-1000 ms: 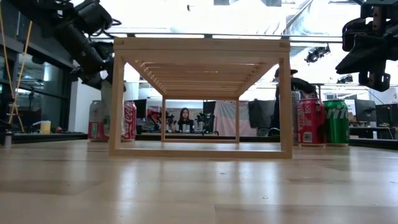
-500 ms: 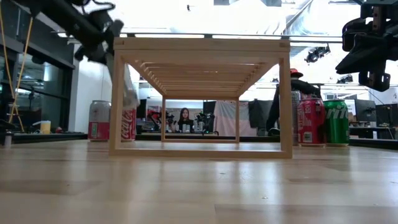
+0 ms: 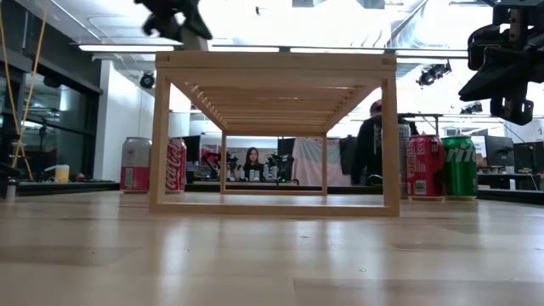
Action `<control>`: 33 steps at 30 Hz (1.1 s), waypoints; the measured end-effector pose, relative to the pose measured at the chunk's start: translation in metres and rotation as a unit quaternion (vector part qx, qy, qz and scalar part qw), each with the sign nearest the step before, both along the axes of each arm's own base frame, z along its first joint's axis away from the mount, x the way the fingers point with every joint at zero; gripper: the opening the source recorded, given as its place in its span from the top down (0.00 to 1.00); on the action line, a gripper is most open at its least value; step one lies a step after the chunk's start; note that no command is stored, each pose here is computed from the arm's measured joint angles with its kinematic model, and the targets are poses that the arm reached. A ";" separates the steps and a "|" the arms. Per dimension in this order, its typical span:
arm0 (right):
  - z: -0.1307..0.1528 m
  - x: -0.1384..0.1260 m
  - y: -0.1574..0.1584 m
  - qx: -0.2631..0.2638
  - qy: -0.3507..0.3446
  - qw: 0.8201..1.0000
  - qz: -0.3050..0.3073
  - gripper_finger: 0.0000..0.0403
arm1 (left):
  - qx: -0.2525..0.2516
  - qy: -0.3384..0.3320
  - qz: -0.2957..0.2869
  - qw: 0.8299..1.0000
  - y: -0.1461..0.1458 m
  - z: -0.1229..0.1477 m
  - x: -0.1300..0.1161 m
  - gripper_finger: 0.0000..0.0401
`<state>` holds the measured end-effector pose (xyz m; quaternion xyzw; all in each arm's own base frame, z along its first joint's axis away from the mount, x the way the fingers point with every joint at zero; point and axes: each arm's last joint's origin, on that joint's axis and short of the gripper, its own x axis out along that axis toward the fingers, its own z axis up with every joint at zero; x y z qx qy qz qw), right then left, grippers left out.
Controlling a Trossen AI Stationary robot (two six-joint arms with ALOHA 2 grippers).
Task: Place canned beverage on shelf
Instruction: Put the left white yellow soda can on the shelf
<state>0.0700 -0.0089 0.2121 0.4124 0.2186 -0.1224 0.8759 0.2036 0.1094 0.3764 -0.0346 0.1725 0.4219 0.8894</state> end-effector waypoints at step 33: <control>0.000 0.000 0.000 0.000 0.000 1.000 0.000 0.96 | -0.171 0.024 -0.020 0.985 0.121 0.003 0.067 0.39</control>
